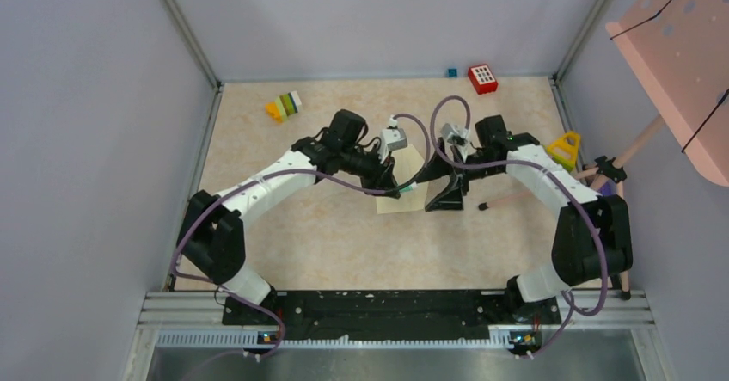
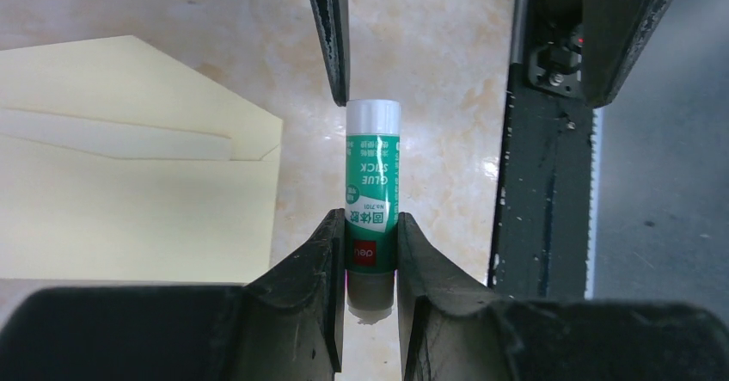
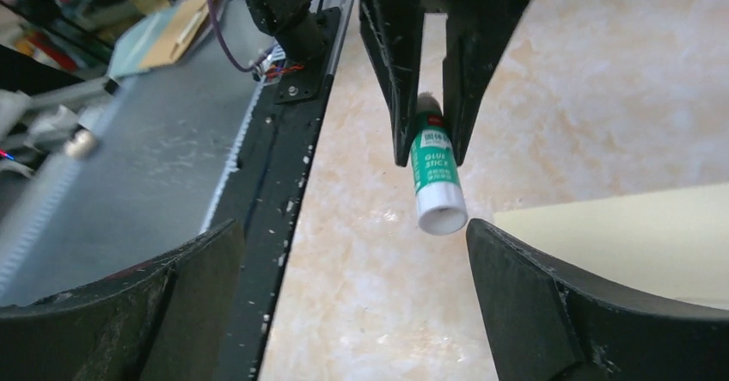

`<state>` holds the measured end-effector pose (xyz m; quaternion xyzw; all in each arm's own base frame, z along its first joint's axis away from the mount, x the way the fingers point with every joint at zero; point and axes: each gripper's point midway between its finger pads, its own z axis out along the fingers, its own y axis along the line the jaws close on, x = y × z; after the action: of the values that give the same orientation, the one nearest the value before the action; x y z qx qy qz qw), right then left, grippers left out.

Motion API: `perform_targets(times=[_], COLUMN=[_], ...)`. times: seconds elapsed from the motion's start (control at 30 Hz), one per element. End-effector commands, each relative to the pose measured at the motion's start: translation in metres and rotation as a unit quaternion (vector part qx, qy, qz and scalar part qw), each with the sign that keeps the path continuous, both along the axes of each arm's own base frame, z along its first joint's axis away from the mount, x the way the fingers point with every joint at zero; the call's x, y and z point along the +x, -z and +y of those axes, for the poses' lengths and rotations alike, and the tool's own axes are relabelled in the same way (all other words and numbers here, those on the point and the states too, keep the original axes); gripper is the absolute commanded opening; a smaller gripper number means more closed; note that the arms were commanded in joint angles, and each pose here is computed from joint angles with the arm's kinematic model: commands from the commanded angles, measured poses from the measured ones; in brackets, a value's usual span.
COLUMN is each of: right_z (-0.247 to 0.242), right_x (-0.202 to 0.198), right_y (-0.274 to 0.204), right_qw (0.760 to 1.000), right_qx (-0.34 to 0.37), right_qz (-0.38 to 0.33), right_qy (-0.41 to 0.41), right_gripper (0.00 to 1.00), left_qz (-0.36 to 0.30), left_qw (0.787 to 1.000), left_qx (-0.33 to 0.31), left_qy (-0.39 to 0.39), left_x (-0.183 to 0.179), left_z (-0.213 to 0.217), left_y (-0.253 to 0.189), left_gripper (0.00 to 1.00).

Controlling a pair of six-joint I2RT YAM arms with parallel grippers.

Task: Place the letter into the envelope and seal it
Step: Unscrew the solid glue.

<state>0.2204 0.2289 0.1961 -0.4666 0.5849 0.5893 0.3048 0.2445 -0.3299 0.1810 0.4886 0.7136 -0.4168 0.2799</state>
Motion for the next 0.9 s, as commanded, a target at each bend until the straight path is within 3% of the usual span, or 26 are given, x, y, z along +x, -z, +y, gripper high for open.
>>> perform_targets(times=[0.0, 0.23, 0.53, 0.67, 0.77, 0.87], right_z=[-0.006, -0.009, -0.013, -0.02, -0.027, -0.045], right_x=[-0.018, -0.015, 0.001, 0.015, 0.02, 0.046], right_y=[-0.017, -0.004, 0.004, -0.019, -0.049, -0.077], right_qw=[0.984, 0.979, 0.966, 0.947, 0.929, 0.907], right_qx=[0.061, 0.048, -0.011, -0.056, -0.073, -0.093], right_qz=[-0.168, -0.198, -0.257, -0.309, -0.343, -0.311], right_qy=[-0.025, -0.025, 0.007, 0.073, 0.116, 0.268], right_gripper=[0.99, 0.99, 0.87, 0.98, 0.99, 0.99], left_qz=[0.052, 0.133, 0.154, 0.148, 0.145, 0.138], left_qw=[0.995, 0.98, 0.975, 0.977, 0.978, 0.98], left_qx=[-0.05, -0.077, -0.089, -0.093, -0.095, -0.099], left_qy=[0.074, 0.124, 0.132, 0.125, 0.117, 0.106], left_x=[-0.025, -0.045, -0.045, -0.041, -0.036, -0.03], left_z=[-0.011, -0.017, -0.019, -0.015, -0.012, -0.008], left_y=[-0.015, -0.013, -0.018, -0.021, -0.024, -0.028], left_gripper=[0.08, 0.08, 0.08, 0.08, 0.08, 0.08])
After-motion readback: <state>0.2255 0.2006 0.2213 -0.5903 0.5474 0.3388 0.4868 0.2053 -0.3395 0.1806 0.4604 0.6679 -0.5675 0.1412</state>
